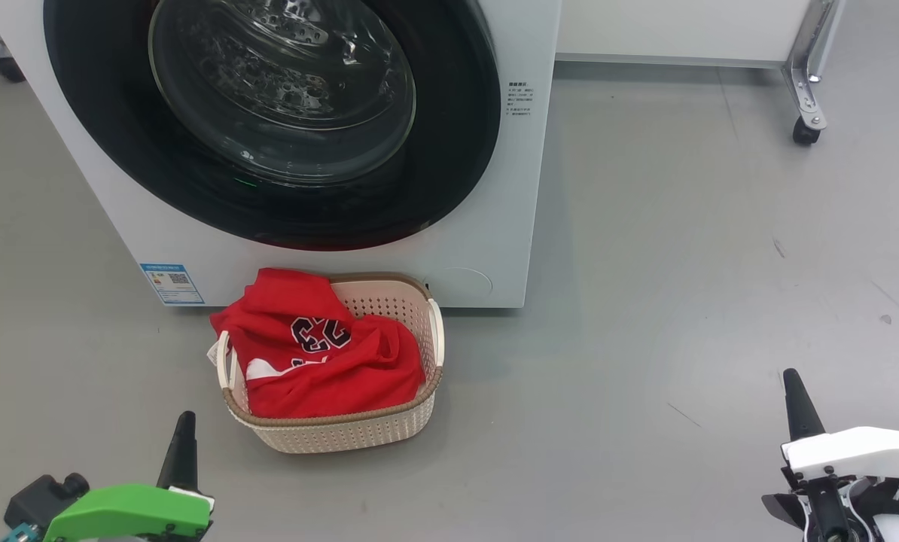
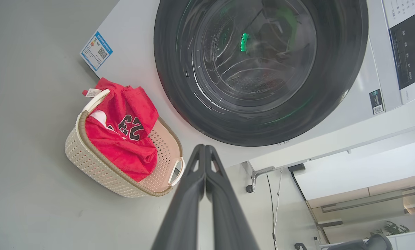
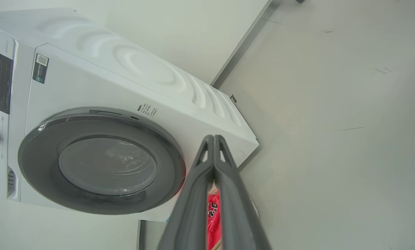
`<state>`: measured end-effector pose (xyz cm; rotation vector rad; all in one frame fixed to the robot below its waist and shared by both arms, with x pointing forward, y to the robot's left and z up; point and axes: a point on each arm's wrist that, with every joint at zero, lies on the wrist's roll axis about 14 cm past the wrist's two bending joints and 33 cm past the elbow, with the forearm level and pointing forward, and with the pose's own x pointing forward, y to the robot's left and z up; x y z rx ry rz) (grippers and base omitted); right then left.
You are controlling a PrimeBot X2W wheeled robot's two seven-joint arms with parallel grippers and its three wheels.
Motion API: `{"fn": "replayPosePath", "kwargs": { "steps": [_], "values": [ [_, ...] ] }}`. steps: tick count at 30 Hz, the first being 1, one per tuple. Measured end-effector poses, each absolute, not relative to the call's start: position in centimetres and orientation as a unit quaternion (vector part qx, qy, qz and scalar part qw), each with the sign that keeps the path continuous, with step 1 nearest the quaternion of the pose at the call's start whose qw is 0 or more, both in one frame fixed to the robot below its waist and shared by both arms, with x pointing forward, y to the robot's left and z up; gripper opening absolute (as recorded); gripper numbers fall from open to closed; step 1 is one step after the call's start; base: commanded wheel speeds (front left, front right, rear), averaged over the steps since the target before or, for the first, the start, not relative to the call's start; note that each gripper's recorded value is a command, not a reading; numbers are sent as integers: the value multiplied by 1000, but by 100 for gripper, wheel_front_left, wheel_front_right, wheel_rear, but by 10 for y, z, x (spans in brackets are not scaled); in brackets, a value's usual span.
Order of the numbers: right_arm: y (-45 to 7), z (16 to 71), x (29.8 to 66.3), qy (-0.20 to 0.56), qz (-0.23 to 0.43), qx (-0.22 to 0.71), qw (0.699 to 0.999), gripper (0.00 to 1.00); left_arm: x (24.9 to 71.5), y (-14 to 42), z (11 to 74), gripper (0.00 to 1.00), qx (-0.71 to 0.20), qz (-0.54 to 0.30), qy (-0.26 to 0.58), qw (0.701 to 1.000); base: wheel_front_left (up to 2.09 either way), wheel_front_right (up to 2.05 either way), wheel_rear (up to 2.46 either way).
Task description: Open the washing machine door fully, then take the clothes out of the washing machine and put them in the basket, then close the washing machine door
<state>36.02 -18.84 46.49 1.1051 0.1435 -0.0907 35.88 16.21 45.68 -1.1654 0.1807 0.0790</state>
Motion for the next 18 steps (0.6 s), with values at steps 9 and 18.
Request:
{"fn": "replayPosePath", "kwargs": {
  "steps": [9,18],
  "values": [
    [-192,466,363,63,-47,572,816,0,363,166,460,0,-592,36,81,801,0,0,0],
    [-197,469,367,51,-49,624,779,0,365,172,463,0,-636,37,72,768,0,0,0]
  ]
}}
